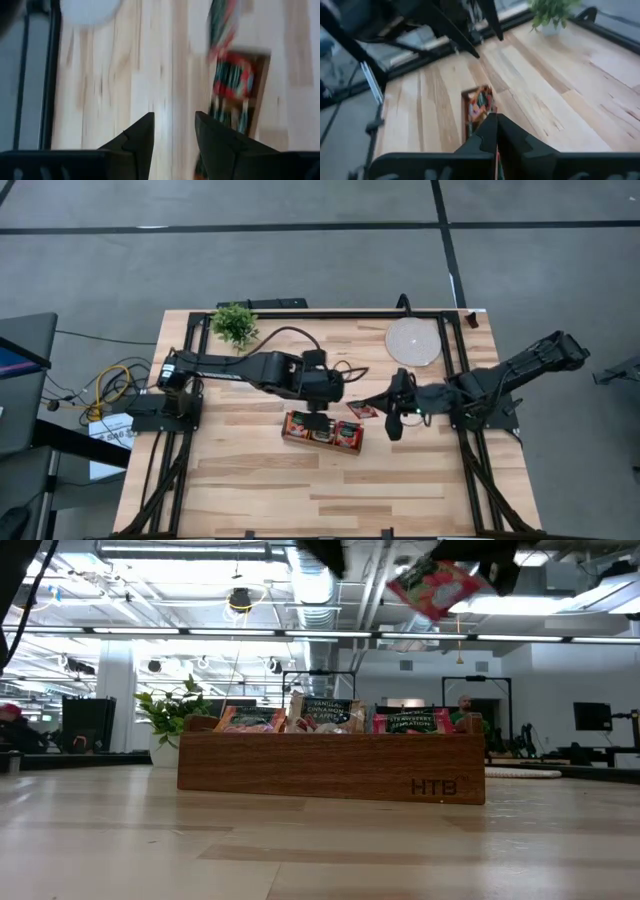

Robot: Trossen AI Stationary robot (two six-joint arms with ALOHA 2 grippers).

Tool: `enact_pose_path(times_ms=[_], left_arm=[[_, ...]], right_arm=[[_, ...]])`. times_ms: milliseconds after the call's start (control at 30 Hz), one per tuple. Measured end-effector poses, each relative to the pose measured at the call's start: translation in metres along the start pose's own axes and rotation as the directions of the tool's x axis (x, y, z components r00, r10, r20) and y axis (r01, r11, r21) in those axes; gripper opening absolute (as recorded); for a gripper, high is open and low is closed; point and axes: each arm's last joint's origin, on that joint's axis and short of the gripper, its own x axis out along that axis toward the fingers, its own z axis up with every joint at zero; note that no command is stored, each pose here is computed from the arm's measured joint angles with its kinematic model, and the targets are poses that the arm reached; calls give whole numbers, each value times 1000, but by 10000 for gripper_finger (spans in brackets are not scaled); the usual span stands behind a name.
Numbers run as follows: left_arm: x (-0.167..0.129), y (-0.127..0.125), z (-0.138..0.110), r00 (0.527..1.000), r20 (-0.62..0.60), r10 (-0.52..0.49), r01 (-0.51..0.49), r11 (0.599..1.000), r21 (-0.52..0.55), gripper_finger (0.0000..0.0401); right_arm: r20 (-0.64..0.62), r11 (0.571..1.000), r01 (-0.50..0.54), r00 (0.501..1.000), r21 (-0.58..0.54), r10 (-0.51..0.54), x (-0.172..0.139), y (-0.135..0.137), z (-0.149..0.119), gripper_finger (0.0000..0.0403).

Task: Pick & Place Tea
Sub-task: Put the red tea bag into the right section of the wooden organizer

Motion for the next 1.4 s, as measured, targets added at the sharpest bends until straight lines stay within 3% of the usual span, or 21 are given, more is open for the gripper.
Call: enact_pose_path(times_ms=[200, 600, 833, 1033, 1200, 1400], left_arm=[[-11, 1, -18, 988, -157, 6, -12, 999, -39, 136], [-25, -12, -31, 976, -217, 6, -3, 1000, 17, 136], [-45, -20, -67, 993, -116, -30, 26, 999, -37, 136], [-60, -26, -114, 992, 38, -122, 126, 985, -120, 136], [-71, -29, -150, 975, 148, -165, 191, 963, -190, 136], [-74, -32, -182, 960, 196, -198, 244, 938, -247, 136]], right_arm=[[102, 995, 85, 991, 56, -91, 2, 29, -17, 0], [281, 959, 216, 923, 184, -262, 56, 79, -74, 0], [334, 925, 228, 884, 303, -327, 58, 96, -111, 0], [329, 900, 235, 873, 367, -361, 72, 96, -141, 0], [344, 889, 258, 852, 378, -394, 78, 93, -150, 0], [334, 886, 307, 843, 347, -423, 86, 86, -154, 0]])
